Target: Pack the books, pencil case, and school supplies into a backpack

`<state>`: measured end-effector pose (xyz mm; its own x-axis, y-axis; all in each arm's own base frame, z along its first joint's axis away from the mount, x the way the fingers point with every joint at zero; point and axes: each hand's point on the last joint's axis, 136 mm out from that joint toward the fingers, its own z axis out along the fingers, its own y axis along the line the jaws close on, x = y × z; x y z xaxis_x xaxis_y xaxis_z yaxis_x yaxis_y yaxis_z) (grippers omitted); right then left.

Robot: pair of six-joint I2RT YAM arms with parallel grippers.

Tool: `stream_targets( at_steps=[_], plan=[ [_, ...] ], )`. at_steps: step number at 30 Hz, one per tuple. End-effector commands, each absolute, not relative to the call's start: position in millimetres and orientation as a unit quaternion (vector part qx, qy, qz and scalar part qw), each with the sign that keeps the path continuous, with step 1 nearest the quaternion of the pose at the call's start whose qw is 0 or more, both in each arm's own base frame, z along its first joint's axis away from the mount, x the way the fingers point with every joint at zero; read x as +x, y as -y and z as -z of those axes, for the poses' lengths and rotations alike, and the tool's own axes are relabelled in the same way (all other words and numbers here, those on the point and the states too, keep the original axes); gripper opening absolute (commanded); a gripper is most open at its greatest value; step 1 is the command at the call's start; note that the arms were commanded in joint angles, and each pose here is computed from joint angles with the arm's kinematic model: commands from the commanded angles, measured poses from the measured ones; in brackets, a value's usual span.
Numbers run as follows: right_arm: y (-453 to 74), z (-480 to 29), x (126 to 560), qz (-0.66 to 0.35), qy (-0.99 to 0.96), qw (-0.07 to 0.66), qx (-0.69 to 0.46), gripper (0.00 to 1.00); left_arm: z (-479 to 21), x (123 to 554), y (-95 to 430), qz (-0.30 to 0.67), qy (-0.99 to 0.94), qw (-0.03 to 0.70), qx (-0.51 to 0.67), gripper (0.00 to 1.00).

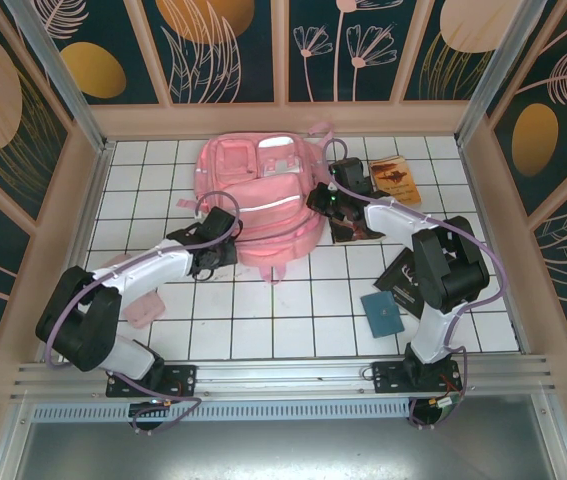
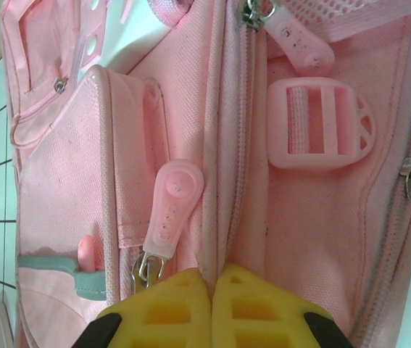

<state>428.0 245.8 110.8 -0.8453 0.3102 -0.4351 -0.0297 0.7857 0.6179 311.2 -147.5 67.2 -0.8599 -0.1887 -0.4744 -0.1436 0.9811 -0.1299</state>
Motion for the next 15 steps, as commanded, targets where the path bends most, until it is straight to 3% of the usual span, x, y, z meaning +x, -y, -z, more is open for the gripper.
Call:
stream_targets(
  at_steps=[1,9,11,15],
  plan=[
    [-227,-134,460,-0.298,-0.891,0.333,0.081,0.06,-68,326,107,-0.021,-0.958,0.255,-0.128,0.00],
    [-230,-127,458,-0.286,-0.901,0.322,0.044,0.10,-85,376,94,0.005,-0.948,0.288,-0.134,0.00],
    [-234,-135,454,-0.294,-0.900,0.321,0.026,0.18,-89,380,102,0.022,-0.949,0.291,-0.117,0.00],
    [-237,-167,441,-0.302,-0.894,0.332,-0.013,0.43,-95,375,113,0.049,-0.952,0.290,-0.081,0.00]
  ],
)
